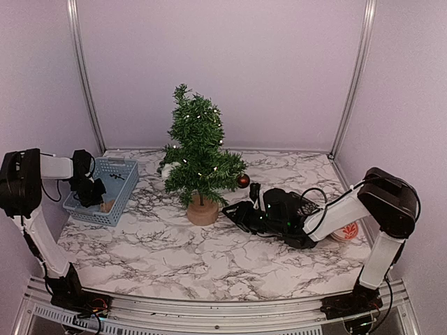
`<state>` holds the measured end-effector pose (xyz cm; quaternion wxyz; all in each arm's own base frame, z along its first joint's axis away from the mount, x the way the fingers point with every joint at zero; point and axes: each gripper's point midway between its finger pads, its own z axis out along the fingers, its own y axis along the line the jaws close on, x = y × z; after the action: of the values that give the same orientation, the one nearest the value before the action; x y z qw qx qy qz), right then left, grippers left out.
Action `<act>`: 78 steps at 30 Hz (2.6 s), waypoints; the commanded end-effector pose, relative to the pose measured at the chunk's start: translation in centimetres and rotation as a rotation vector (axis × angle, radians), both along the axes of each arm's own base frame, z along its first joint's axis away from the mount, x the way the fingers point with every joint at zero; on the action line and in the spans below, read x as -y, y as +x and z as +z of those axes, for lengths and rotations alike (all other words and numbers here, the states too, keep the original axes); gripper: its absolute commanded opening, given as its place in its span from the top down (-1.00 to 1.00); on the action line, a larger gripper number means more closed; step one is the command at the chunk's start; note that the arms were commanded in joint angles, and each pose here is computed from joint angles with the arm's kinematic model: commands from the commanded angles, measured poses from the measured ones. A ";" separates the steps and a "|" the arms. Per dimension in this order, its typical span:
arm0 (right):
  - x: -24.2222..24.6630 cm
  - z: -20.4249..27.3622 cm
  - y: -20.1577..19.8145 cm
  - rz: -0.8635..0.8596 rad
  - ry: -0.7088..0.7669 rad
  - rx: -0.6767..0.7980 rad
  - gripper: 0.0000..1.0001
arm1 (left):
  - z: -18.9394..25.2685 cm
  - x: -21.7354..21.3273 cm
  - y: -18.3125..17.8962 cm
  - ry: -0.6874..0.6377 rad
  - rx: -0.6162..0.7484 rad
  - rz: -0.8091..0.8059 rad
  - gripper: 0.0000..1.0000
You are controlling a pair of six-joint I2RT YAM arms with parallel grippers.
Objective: Decorate the small christmas tree
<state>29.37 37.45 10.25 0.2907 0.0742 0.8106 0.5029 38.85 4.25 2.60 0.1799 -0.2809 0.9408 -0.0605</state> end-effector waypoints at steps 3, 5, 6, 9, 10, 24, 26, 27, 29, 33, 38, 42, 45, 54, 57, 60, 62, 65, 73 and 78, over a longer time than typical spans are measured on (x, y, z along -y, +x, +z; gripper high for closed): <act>1.3 0.8 -1.2 0.016 -0.060 0.051 0.33 | 8.8 0.2 2.6 -0.007 0.232 0.001 1.00; 1.8 0.9 -1.7 0.031 -0.081 0.060 0.33 | 11.0 0.4 2.6 -0.013 0.289 0.000 1.00; 2.0 0.9 -1.9 0.037 -0.090 0.065 0.32 | 12.0 0.5 2.6 -0.017 0.315 -0.005 1.00; 2.9 1.0 -2.8 0.058 -0.112 0.080 0.32 | 15.2 1.3 2.4 -0.037 0.398 -0.040 1.00; 3.1 1.2 -3.1 0.066 -0.118 0.088 0.32 | 16.3 1.7 2.2 -0.048 0.425 -0.060 1.00; 3.9 7.9 -9.0 0.321 -0.263 0.438 0.20 | 21.8 12.2 -6.5 -0.357 0.543 -0.340 1.00; 3.4 9.2 -9.7 0.343 -0.315 0.515 0.20 | 20.7 13.9 -8.3 -0.428 0.495 -0.273 1.00; 3.0 9.8 -10.1 0.354 -0.348 0.548 0.20 | 20.2 14.4 -9.1 -0.464 0.476 -0.218 1.00; 2.2 11.1 -10.6 0.360 -0.423 0.629 0.21 | 19.1 14.9 -10.8 -0.516 0.426 -0.104 1.00; 0.1 13.6 -11.8 0.385 -0.534 0.780 0.16 | 16.9 15.1 -14.4 -0.583 0.275 0.084 1.00; -4.3 16.4 -13.5 0.437 -0.640 0.980 0.03 | 16.2 14.4 -17.8 -0.582 0.177 0.236 1.00; -8.3 17.0 -14.9 0.493 -0.727 1.117 -0.05 | 16.0 14.6 -19.0 -0.603 0.122 0.331 1.00; -10.9 17.4 -16.0 0.526 -0.739 1.194 -0.07 | 16.0 14.9 -19.2 -0.587 0.093 0.374 1.00; -16.1 16.7 -17.1 0.590 -0.767 1.343 -0.16 | 15.0 19.5 -18.7 -0.535 -0.059 0.352 1.00; -17.0 16.2 -17.2 0.604 -0.799 1.381 -0.16 | 14.9 20.9 -18.6 -0.524 -0.090 0.339 1.00; -17.6 15.4 -17.5 0.631 -0.812 1.403 -0.16 | 14.9 21.6 -18.5 -0.541 -0.104 0.351 1.00; -18.1 14.4 -17.7 0.659 -0.830 1.415 -0.15 | 14.7 21.9 -18.4 -0.549 -0.111 0.359 1.00; -19.0 13.1 -17.6 0.676 -0.894 1.423 -0.13 | 14.2 22.2 -18.3 -0.546 -0.128 0.364 1.00; -20.6 11.8 -15.7 0.618 -1.057 1.440 -0.09 | 14.2 23.2 -17.9 -0.562 -0.143 0.341 1.00; -20.4 10.5 -14.3 0.589 -1.186 1.432 0.18 | 14.2 23.3 -17.7 -0.562 -0.143 0.346 1.00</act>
<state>13.62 58.33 20.41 0.5596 -0.6239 0.5431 0.0514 20.56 -18.45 15.81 0.0336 -0.4813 0.8387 -0.2527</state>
